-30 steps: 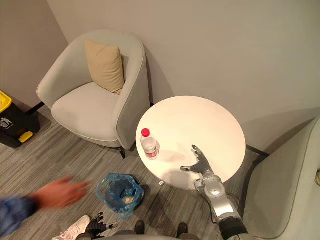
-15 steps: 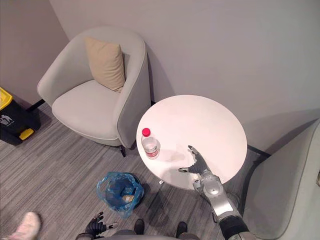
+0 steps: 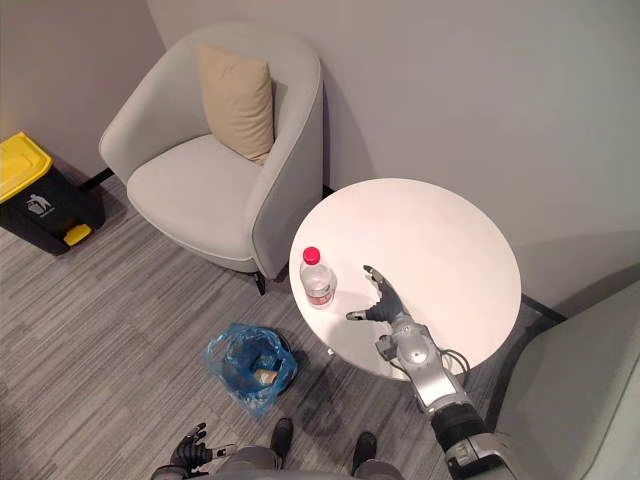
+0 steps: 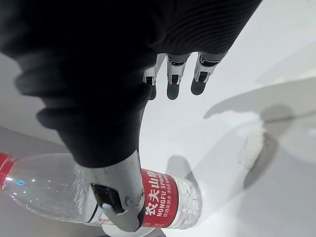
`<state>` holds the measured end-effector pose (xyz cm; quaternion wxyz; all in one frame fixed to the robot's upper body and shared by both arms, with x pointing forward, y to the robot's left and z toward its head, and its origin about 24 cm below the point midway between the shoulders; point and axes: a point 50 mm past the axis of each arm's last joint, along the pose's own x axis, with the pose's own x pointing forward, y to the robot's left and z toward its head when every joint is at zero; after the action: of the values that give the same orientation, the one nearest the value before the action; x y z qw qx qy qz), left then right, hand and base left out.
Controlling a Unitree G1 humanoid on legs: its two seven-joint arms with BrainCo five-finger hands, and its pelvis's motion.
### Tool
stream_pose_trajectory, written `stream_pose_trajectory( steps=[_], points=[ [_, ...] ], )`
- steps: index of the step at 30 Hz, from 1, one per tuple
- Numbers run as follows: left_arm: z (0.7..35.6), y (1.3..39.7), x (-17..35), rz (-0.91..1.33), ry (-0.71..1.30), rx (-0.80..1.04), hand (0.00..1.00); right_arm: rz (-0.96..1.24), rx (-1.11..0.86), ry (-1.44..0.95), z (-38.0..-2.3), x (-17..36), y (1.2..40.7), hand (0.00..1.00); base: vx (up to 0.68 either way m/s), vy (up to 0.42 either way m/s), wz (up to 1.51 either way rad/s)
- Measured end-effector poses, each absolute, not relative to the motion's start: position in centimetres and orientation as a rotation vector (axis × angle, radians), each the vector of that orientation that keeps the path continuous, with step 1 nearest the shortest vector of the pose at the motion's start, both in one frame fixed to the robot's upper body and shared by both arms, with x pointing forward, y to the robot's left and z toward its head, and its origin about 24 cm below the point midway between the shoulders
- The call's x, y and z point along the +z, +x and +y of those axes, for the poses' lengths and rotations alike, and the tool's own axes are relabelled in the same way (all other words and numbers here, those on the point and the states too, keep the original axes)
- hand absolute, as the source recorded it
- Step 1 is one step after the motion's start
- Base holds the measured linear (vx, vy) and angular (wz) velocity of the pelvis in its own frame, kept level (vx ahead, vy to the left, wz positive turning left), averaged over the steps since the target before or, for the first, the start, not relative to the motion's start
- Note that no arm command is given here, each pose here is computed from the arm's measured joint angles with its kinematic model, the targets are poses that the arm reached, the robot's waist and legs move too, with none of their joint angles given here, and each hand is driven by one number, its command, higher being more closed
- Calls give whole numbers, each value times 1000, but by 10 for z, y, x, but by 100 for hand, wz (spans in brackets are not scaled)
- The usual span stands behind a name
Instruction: Gather rubbish on tea table into small bin, then transfer packed bag to large trash can.
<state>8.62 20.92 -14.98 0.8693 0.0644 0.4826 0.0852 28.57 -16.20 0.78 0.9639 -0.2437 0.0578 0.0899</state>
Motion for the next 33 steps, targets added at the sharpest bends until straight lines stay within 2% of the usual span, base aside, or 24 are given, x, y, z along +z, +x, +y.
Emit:
stream_pose_trajectory(
  steps=[15, 16, 23, 33],
  points=[
    [204, 111, -140, 906, 124, 169, 0, 41, 178, -440, -139, 30, 314, 0, -30, -3, 11],
    [204, 113, -139, 897, 117, 179, 0, 27, 176, -438, -138, 34, 317, 100, -63, -9, 10],
    [201, 123, -137, 875, 117, 176, 0, -15, 137, -420, -134, 49, 330, 100, -48, 6, 5],
    [201, 126, -136, 868, 116, 173, 0, 4, 122, -388, -136, 45, 326, 100, -13, 1, 6]
  ],
)
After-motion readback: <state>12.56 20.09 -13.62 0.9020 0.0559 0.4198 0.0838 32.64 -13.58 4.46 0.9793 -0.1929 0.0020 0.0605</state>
